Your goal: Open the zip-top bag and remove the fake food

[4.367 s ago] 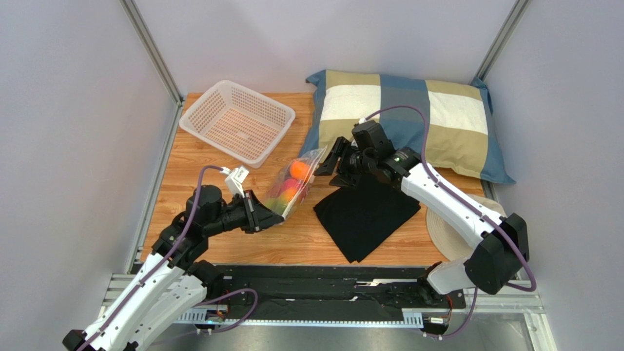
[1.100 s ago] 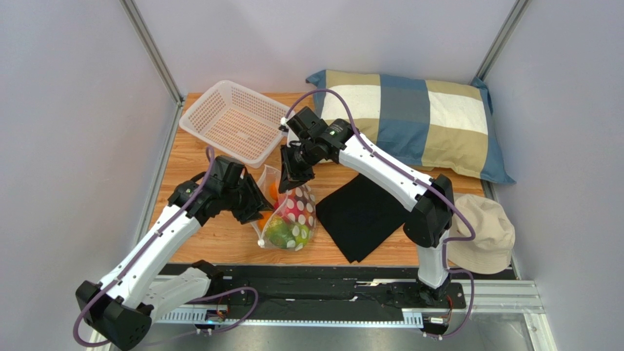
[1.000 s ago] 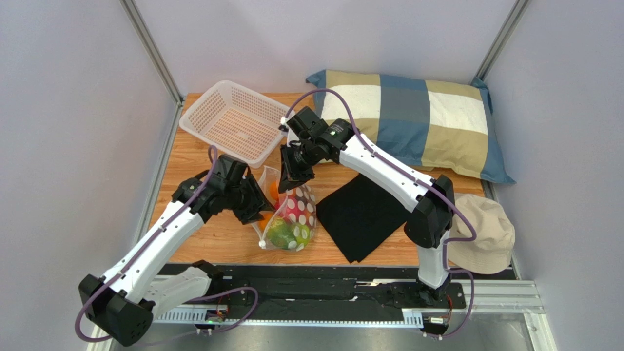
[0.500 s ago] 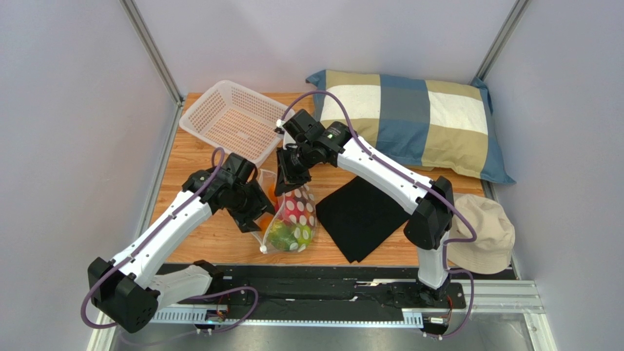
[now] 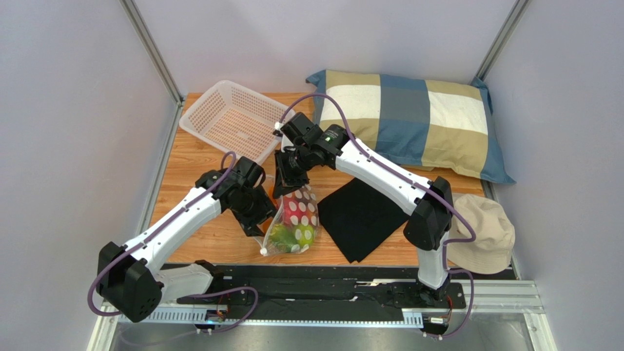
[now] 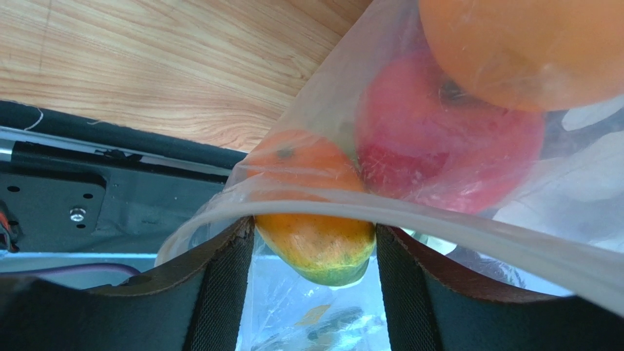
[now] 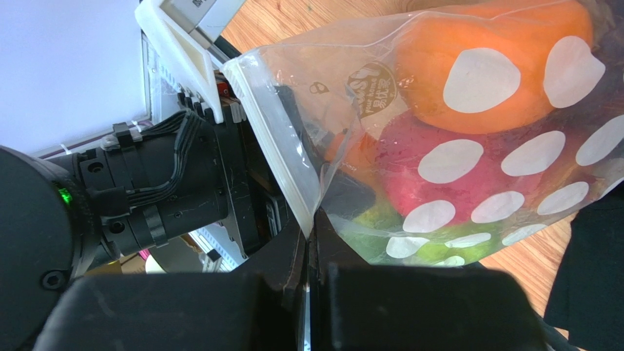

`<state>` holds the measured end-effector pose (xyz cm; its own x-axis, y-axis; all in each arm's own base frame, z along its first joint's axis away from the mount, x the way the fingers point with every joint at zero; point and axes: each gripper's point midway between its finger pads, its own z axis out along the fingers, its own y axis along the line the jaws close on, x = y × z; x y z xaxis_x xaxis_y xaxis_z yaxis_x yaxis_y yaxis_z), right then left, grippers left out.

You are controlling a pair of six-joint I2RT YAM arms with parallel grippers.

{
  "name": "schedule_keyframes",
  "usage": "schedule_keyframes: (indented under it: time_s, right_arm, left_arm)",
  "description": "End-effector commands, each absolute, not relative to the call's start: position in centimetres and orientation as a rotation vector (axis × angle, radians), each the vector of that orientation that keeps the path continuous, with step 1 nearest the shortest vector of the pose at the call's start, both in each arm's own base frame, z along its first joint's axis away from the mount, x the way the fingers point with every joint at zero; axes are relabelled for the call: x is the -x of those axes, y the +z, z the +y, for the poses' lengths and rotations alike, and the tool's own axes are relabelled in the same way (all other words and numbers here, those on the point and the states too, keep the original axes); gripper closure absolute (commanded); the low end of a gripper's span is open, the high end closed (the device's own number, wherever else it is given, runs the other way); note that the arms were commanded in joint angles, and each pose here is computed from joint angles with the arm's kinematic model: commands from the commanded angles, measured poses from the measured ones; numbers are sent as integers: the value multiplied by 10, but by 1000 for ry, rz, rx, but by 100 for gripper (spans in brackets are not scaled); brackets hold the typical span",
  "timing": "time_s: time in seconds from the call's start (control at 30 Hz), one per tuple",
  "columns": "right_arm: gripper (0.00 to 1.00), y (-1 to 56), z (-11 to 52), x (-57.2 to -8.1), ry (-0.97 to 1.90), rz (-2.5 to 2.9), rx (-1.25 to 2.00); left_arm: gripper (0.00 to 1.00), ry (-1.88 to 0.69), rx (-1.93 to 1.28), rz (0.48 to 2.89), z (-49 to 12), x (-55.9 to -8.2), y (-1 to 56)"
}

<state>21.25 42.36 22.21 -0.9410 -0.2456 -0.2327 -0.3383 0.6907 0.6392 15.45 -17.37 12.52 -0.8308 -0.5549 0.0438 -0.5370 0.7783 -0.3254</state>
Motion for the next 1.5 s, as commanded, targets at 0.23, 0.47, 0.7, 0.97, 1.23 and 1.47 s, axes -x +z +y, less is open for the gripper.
schedule_keyframes:
  time_s: [0.23,0.47,0.7,0.97,1.23,1.47]
  right_arm:
    - [100,234,419,-208,1099,2722,461]
    - [100,233,417,-208,1090,2711,460]
    - [100,243,426,-205,1172,2703,439]
    - [100,243,441,-206,1280,2705,404]
    - [100,230,438,-207,1252,2739,372]
    - [100,227,429,-203,1225,2744,372]
  left_arm:
    - [57,-646,700,2772,-183,-177,131]
    - [32,-827,589,2684,-194,-176,147]
    - [12,-947,565,2809,-209,-155,139]
    - [31,-976,420,2879,-226,-166,109]
    - [20,-1096,376,2757,-238,-177,99]
    - [72,-1069,316,2676,-233,-184,96]
